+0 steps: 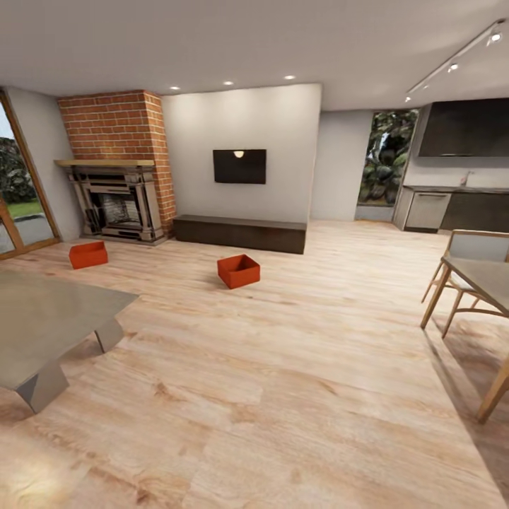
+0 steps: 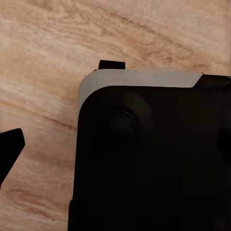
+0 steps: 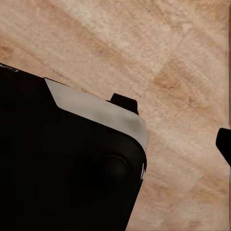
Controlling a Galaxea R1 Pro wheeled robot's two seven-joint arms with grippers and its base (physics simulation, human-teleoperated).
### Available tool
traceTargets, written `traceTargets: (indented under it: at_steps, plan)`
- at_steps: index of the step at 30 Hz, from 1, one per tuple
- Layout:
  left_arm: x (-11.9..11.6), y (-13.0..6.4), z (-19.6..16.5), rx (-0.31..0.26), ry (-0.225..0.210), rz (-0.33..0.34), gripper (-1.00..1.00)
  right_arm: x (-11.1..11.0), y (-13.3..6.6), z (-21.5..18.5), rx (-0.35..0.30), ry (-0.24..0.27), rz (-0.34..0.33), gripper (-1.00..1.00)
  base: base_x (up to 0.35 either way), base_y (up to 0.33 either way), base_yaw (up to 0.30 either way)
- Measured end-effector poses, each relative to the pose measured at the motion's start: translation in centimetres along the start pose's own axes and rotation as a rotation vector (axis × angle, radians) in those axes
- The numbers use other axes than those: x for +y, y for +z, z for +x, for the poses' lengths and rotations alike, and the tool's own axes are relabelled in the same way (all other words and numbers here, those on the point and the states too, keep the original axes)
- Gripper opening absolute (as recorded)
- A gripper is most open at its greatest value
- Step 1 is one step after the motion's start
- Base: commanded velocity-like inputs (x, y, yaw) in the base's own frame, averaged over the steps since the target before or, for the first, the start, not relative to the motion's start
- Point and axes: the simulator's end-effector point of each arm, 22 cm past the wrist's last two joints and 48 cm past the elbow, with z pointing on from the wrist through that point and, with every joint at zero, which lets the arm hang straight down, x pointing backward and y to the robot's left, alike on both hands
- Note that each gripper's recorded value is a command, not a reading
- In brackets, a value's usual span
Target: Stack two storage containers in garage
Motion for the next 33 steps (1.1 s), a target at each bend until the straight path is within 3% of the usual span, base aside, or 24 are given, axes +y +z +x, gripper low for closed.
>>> traceTargets:
  at_steps: [33]
  plan:
    - [0.0,0.0,0.0,0.0,-0.001,0.0,1.0,-0.01,0.0,0.0,0.0,0.001,0.0,1.0,0.323,0.0,0.003]
